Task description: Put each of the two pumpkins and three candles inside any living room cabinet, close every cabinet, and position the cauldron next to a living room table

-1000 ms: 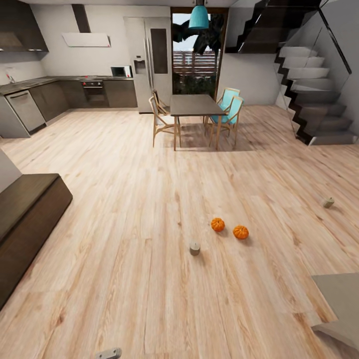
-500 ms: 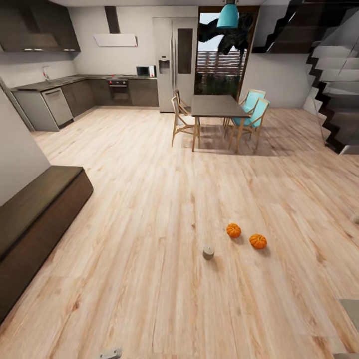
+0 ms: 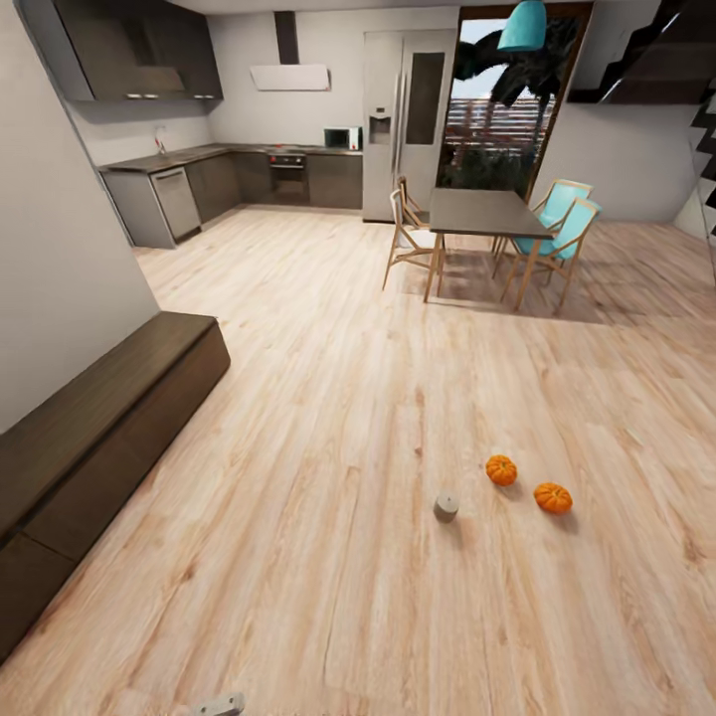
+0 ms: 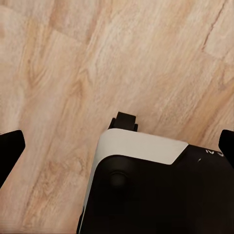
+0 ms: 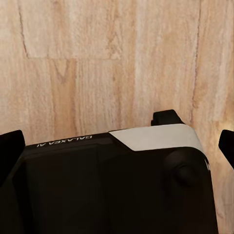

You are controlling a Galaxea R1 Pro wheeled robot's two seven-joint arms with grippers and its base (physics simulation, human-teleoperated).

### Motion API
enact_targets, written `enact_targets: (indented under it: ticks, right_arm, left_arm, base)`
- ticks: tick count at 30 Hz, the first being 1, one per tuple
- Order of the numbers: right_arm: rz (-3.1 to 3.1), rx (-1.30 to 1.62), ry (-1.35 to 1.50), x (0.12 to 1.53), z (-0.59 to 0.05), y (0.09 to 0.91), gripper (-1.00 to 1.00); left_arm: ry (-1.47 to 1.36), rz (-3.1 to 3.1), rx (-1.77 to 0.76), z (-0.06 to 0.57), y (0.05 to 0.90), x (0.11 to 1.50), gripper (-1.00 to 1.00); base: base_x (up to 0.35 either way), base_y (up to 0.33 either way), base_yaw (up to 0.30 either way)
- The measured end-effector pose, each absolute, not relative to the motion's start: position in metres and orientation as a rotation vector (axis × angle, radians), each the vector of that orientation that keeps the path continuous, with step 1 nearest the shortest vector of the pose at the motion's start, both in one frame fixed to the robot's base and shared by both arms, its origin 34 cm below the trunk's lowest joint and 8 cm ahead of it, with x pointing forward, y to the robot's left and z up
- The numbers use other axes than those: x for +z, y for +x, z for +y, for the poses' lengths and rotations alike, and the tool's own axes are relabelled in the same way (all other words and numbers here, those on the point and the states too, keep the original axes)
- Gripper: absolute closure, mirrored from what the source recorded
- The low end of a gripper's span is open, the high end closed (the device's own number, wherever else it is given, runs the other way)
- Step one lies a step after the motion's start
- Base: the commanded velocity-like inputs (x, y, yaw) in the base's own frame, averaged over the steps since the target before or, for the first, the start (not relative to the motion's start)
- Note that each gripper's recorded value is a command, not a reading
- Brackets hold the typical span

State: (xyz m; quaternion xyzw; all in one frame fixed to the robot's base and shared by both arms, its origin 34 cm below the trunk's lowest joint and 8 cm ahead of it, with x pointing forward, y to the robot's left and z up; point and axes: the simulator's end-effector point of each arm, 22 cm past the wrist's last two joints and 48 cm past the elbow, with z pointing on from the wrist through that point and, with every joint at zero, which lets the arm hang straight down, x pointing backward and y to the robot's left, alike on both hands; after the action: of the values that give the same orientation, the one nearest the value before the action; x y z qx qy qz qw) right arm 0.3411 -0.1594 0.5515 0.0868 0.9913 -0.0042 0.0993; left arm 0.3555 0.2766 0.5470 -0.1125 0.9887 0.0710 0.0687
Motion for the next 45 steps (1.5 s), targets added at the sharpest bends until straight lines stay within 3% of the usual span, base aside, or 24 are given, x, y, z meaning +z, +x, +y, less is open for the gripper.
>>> enact_targets:
  ticks: [45]
  right_arm:
    - [2.976,-0.021,0.255,0.544,-0.161,0.322,-1.00]
  left_arm:
    - [-0.338,3.019,0.220,0.275,0.338,0.539,-1.00]
  base:
    - [-0.006,0.000,0.268]
